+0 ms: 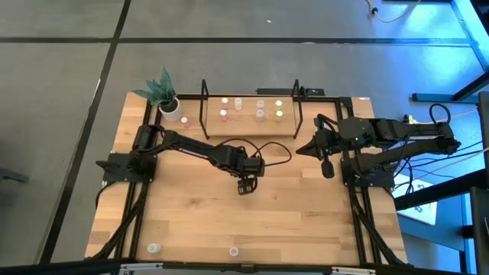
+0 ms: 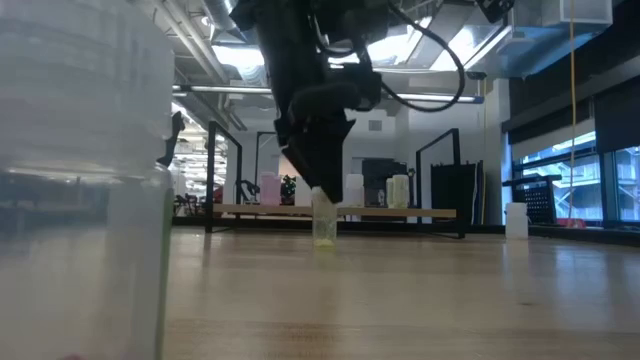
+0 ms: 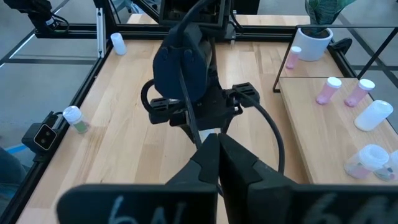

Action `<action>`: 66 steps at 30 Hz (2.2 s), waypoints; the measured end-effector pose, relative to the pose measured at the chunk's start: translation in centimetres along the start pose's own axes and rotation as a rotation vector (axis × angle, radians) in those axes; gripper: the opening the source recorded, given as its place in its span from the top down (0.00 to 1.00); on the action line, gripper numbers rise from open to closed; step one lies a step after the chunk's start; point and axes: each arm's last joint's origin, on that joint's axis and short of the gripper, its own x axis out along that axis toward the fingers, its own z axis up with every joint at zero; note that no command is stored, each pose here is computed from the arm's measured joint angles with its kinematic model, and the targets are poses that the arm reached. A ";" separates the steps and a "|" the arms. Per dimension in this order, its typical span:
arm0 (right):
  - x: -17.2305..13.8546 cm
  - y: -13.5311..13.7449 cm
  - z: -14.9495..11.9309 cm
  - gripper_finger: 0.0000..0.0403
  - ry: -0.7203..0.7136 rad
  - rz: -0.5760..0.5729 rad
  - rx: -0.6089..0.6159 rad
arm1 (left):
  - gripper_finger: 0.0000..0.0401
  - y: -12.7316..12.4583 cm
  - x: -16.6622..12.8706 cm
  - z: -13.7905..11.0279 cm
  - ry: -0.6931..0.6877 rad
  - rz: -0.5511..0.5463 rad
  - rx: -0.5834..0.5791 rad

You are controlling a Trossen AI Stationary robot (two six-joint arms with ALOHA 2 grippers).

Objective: Pick and place medicine bottles onto shelf by color
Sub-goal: Put the yellow pill bottle on the shelf aligned with the other yellow pill bottles

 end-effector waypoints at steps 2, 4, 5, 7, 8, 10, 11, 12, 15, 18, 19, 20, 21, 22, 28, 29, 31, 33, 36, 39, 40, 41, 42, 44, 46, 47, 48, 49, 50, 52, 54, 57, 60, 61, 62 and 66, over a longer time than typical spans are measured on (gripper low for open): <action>0.0 0.0 0.0 0.99 0.000 0.000 0.000 | 0.35 0.1 -0.8 0.3 0.020 0.007 0.003; 0.0 0.0 0.0 0.99 0.000 0.000 0.000 | 0.35 0.1 -1.7 0.8 0.019 0.007 0.004; 0.0 0.0 0.0 0.99 -0.001 0.000 0.000 | 0.36 0.1 -2.1 1.1 0.020 0.008 0.005; 0.0 0.0 0.0 0.99 -0.002 0.000 0.000 | 0.36 0.2 -3.1 1.6 0.020 0.008 0.005; 0.0 0.0 0.0 0.99 -0.002 0.000 0.000 | 0.36 0.2 -3.6 1.9 0.014 0.005 0.004; 0.0 0.0 0.0 0.99 -0.002 0.000 0.000 | 0.35 0.2 -4.6 2.5 0.002 0.002 0.001; 0.0 0.0 0.0 0.99 -0.002 0.000 0.000 | 0.35 0.2 -5.1 2.7 -0.001 0.001 0.001; 0.0 0.0 0.0 0.99 -0.002 0.000 0.000 | 0.35 0.2 -5.6 3.0 -0.002 0.000 0.000; 0.0 0.0 0.0 0.99 -0.002 0.000 0.000 | 0.36 0.3 -7.0 3.4 0.003 0.006 0.002; 0.0 0.0 0.0 0.99 -0.002 0.000 0.000 | 0.36 0.4 -8.4 3.1 0.032 0.048 0.013; 0.0 0.0 0.0 0.99 -0.002 0.000 0.000 | 0.36 0.4 -8.8 3.0 0.028 0.062 0.015; 0.0 0.0 0.0 0.99 -0.002 0.000 0.000 | 0.36 0.5 -9.4 2.8 0.027 0.076 0.007; 0.0 0.0 0.0 0.99 -0.002 0.000 0.000 | 0.36 0.5 -9.8 2.6 0.033 0.092 0.000; 0.0 0.0 0.0 0.99 -0.002 0.000 0.000 | 0.36 0.6 -10.4 2.4 0.031 0.096 -0.012; 0.0 0.0 0.0 0.99 -0.003 0.000 0.000 | 0.36 1.6 -13.6 1.6 -0.003 0.116 -0.100; 0.0 0.0 0.0 0.99 -0.001 0.000 0.000 | 0.36 1.8 -14.0 1.5 -0.012 0.129 -0.112; 0.0 0.0 0.0 0.99 -0.003 0.000 0.000 | 0.36 2.2 -15.0 1.2 -0.040 0.147 -0.141; 0.0 0.0 0.0 0.99 -0.003 0.000 0.000 | 0.36 2.4 -16.2 0.9 -0.071 0.162 -0.174; 0.0 0.0 0.0 0.99 -0.003 0.000 0.000 | 0.36 2.7 -17.6 0.4 -0.109 0.184 -0.220; 0.0 0.0 0.0 0.99 -0.002 0.000 0.000 | 0.36 2.7 -19.2 -0.2 -0.160 0.191 -0.267; 0.0 0.0 0.0 0.99 -0.003 0.000 0.000 | 0.36 2.7 -19.7 -0.4 -0.177 0.189 -0.282; 0.0 0.0 0.0 0.99 -0.003 0.001 0.000 | 0.36 2.6 -20.2 -0.6 -0.189 0.186 -0.291; 0.0 0.0 0.0 0.99 -0.004 0.000 0.000 | 0.36 2.5 -20.6 -0.8 -0.204 0.185 -0.301; 0.0 0.0 0.1 0.99 -0.009 0.000 0.000 | 0.36 2.4 -21.4 -1.2 -0.232 0.182 -0.325; 0.0 0.0 0.1 0.99 -0.009 0.000 0.002 | 0.36 2.2 -22.2 -1.6 -0.262 0.184 -0.351; 0.0 0.0 0.1 0.99 -0.009 0.000 0.004 | 0.36 2.1 -22.5 -1.8 -0.273 0.183 -0.360; 0.0 0.0 0.1 0.99 -0.011 0.001 0.005 | 0.36 2.0 -22.7 -2.0 -0.281 0.181 -0.371; 0.0 0.0 0.2 0.99 -0.015 0.001 0.004 | 0.36 1.7 -23.0 -2.2 -0.286 0.178 -0.382; 0.0 0.0 0.2 0.99 -0.018 0.001 -0.001 | 0.36 1.5 -23.1 -2.5 -0.288 0.174 -0.393; 0.0 0.0 0.2 0.99 -0.019 0.001 -0.002 | 0.36 0.8 -23.3 -3.0 -0.287 0.170 -0.406; 0.0 0.0 0.3 0.99 -0.034 0.001 -0.006 | 0.36 0.2 -23.5 -3.6 -0.286 0.193 -0.402; 0.4 0.0 0.7 0.99 -0.058 0.001 -0.025 | 0.36 -0.3 -23.7 -4.1 -0.292 0.208 -0.412; 1.5 0.2 1.4 0.99 -0.068 -0.030 -0.031 | 0.36 -0.5 -24.0 -4.4 -0.298 0.214 -0.401; 1.9 0.2 1.8 0.99 -0.059 -0.050 -0.032 | 0.36 -0.4 -24.2 -4.6 -0.295 0.217 -0.397; 2.3 0.2 2.2 0.99 -0.041 -0.064 -0.034 | 0.36 -0.4 -24.3 -4.7 -0.296 0.216 -0.395; 4.7 0.3 3.9 0.99 0.090 -0.079 -0.079 | 0.36 -0.2 -24.9 -5.4 -0.285 0.229 -0.374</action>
